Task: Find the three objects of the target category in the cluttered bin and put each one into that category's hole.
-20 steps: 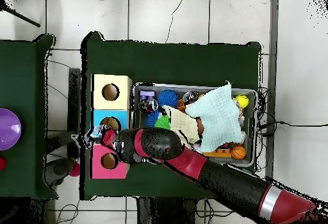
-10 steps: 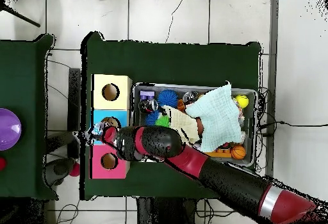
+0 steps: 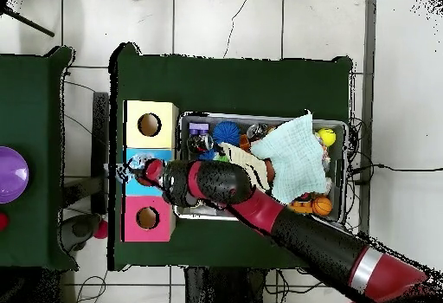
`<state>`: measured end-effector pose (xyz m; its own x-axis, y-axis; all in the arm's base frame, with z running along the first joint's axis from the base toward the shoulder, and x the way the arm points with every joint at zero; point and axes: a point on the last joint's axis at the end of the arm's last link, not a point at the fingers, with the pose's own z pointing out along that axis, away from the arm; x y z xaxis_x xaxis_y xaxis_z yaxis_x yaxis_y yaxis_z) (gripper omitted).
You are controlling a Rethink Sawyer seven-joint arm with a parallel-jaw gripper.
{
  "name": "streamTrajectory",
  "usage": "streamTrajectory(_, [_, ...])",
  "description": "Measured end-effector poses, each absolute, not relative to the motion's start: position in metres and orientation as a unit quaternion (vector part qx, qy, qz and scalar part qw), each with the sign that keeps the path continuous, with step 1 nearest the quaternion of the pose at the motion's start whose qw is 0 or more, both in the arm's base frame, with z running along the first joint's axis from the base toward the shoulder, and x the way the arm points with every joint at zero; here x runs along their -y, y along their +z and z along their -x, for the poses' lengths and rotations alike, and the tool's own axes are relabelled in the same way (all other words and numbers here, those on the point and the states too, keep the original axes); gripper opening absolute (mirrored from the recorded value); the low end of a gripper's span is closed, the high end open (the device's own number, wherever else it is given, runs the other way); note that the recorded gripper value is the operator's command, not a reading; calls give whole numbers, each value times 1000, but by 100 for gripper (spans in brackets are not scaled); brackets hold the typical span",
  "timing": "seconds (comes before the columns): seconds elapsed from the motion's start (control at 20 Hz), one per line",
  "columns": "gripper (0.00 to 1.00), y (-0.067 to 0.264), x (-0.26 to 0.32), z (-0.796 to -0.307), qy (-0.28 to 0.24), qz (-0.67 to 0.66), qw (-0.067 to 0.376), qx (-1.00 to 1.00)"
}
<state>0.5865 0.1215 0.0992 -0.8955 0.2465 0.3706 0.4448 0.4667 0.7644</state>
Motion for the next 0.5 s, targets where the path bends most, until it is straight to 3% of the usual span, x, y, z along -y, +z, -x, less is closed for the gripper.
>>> streamTrajectory(0.5, [0, 96, -115, -596, -475, 210, 98, 849])
